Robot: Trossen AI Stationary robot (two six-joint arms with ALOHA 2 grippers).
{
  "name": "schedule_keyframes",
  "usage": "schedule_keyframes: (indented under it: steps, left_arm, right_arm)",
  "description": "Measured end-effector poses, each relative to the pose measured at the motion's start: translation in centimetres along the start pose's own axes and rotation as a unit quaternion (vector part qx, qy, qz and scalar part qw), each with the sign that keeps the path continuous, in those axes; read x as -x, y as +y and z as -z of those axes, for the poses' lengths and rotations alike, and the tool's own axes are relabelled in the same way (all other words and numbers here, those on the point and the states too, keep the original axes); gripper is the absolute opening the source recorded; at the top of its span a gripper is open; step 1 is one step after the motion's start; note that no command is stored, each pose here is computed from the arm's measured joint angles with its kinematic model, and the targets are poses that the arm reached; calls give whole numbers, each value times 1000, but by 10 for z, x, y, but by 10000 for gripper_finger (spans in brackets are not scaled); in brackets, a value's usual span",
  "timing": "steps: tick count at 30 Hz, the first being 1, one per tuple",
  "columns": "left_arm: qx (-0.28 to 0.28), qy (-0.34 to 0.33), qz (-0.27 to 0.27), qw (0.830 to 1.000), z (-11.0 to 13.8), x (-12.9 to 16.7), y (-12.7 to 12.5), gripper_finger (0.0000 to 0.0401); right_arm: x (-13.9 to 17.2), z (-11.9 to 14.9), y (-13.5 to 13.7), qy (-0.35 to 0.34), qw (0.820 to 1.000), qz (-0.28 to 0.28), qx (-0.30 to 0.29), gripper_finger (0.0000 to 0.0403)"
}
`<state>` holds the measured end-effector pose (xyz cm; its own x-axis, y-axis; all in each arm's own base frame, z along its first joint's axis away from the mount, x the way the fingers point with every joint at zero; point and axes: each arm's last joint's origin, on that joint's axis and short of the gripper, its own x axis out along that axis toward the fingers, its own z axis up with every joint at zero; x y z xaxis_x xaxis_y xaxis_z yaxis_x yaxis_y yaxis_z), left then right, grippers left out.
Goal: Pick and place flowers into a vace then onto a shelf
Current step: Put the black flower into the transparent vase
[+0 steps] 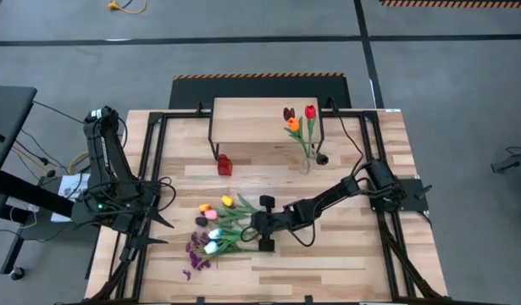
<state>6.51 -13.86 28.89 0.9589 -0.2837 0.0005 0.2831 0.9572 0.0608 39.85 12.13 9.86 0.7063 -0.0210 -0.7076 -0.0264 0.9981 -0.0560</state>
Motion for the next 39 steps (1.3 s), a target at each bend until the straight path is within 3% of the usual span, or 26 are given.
schedule_keyframes:
  steps: [11, 24, 31, 39]
  left_arm:
    - [1, 0, 0, 1000, 0, 0, 0, 176]
    - [1, 0, -1, 1000, 0, 0, 0, 176]
    - [1, 0, -1, 1000, 0, 0, 0, 176]
    - [-1, 3, -15, 1000, 1, -4, 1, 176]
  right_arm:
    - [15, -6, 13, -15, 999, 16, 46, 2]
    - [87, -43, 42, -103, 986, -13, 131, 1]
    - [122, -63, 58, -200, 961, 65, 180, 1]
    - [133, -74, 57, -370, 908, 113, 163, 0]
